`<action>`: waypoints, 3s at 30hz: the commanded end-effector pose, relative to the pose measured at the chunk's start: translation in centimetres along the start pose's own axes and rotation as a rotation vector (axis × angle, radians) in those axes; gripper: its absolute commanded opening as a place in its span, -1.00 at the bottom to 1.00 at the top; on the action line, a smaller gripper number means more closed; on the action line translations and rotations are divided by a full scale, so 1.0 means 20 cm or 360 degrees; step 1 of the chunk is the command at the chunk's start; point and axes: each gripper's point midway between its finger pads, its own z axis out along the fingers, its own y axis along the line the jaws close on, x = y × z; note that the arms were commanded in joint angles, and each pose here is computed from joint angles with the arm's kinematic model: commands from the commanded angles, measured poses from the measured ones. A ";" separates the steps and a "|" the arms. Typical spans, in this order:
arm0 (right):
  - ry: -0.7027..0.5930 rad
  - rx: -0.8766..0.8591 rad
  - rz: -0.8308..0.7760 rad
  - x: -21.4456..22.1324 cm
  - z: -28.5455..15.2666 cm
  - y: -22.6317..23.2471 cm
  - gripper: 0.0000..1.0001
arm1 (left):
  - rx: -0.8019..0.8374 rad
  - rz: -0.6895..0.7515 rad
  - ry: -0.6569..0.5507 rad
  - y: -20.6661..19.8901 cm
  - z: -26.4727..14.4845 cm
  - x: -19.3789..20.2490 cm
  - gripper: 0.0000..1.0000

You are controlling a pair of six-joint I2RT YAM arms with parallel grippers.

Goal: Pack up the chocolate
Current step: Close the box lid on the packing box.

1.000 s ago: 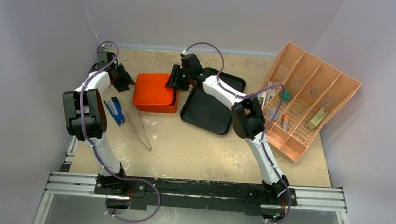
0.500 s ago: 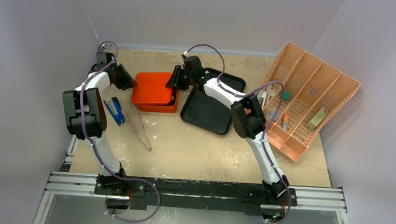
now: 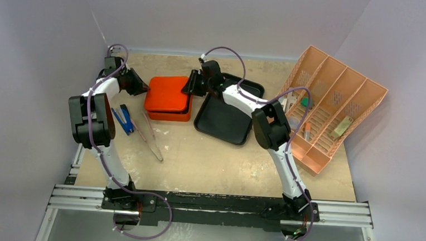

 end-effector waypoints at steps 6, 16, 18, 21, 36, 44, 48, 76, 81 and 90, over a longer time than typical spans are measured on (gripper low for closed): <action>-0.0148 -0.0095 -0.0157 -0.13 -0.14 0.18 -0.25 | -0.0029 0.0103 0.0076 -0.06 0.00 0.10 -0.52; -0.0142 -0.0035 -0.0174 -0.12 -0.16 0.14 -0.21 | -0.0133 0.0156 0.0110 -0.05 -0.05 0.15 -0.46; -0.0137 -0.0024 -0.0180 -0.12 -0.16 0.13 -0.19 | -0.0170 0.0167 0.0121 -0.03 -0.05 0.17 -0.46; -0.0127 -0.0007 -0.0184 -0.11 -0.16 0.11 -0.17 | -0.0193 0.0179 0.0141 -0.01 -0.05 0.19 -0.47; -0.0165 0.0032 -0.0221 -0.15 -0.18 0.09 -0.19 | -0.0019 0.0161 0.0037 -0.16 -0.03 0.10 -0.57; -0.0185 -0.0012 -0.0251 -0.15 -0.15 0.10 -0.22 | 0.0057 0.0166 0.0001 -0.20 0.00 0.08 -0.57; -0.0194 -0.0055 -0.0263 -0.15 -0.14 0.11 -0.26 | 0.0108 0.0163 -0.0016 -0.24 0.00 0.07 -0.56; -0.0342 -0.0134 -0.0067 -0.25 -0.16 0.09 -0.45 | 0.0310 0.0120 -0.0063 -0.38 0.02 -0.01 -0.34; -0.0375 -0.0178 0.0035 -0.27 -0.18 0.08 -0.62 | 0.0175 0.0132 -0.0120 -0.32 -0.02 -0.05 -0.10; -0.0378 -0.0315 0.0238 -0.30 -0.21 0.09 -0.89 | -0.0042 0.0118 -0.0181 -0.21 -0.09 -0.09 -0.07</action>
